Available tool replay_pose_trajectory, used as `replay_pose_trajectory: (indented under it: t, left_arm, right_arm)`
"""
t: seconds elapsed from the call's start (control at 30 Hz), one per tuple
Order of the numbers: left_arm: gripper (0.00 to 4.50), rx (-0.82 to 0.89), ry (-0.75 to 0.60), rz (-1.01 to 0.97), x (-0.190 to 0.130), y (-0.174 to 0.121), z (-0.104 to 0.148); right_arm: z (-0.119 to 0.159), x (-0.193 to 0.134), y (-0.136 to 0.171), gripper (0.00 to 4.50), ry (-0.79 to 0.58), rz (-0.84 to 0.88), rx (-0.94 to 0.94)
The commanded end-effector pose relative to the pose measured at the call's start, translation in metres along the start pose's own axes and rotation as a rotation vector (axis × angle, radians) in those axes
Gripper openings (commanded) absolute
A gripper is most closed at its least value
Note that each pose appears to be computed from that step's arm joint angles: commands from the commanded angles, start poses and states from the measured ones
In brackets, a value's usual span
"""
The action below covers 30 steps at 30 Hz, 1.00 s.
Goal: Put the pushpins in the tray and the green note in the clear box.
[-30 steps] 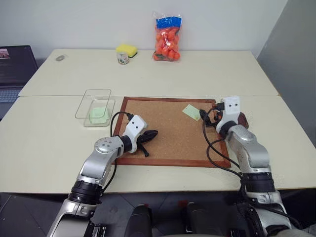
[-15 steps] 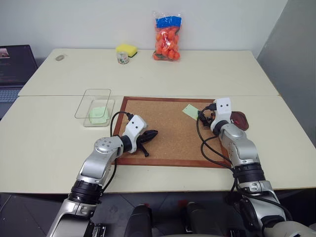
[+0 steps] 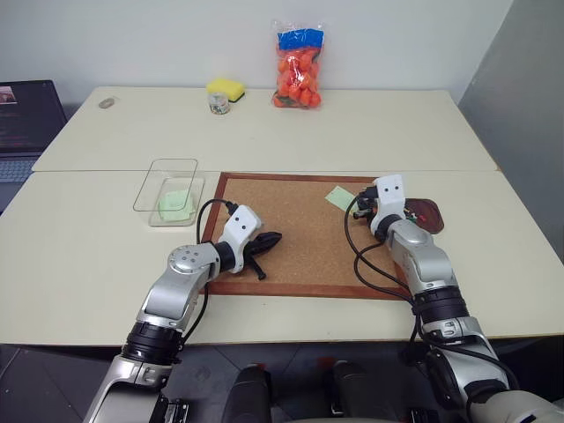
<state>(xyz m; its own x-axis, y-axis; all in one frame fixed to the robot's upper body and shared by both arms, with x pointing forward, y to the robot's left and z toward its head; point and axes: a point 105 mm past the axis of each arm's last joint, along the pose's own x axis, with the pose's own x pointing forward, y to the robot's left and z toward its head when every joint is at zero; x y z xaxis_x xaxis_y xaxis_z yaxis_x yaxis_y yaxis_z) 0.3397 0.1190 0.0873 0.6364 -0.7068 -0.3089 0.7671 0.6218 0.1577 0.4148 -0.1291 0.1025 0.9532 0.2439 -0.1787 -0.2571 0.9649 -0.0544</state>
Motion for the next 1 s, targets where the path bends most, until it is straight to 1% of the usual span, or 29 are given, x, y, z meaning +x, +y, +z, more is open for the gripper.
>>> replay_pose_trajectory:
  t: [0.03,0.27,0.43,0.8,0.9,1.0]
  left_arm:
    - [0.00,-0.008,0.034,-0.014,0.000,-0.005,-0.009]
    - [0.00,-0.008,0.036,-0.015,0.001,-0.006,-0.009]
    - [0.00,-0.011,0.041,-0.018,0.001,-0.007,-0.012]
    - [0.00,-0.013,0.045,-0.022,0.002,-0.008,-0.012]
    - [0.00,-0.014,0.045,-0.022,0.002,-0.008,-0.012]
    - [0.00,-0.015,0.044,-0.020,0.002,-0.008,-0.012]
  right_arm:
    - [0.019,-0.002,-0.004,0.04,-0.073,-0.012,-0.008]
    - [0.031,-0.008,-0.001,0.04,-0.138,0.001,0.021]
    - [0.046,-0.017,0.003,0.04,-0.243,0.020,0.079]
    - [0.056,-0.022,0.002,0.04,-0.312,0.008,0.093]
    - [0.059,-0.028,-0.005,0.04,-0.325,-0.013,0.087]
    - [0.060,-0.039,-0.022,0.04,-0.330,-0.058,0.065]
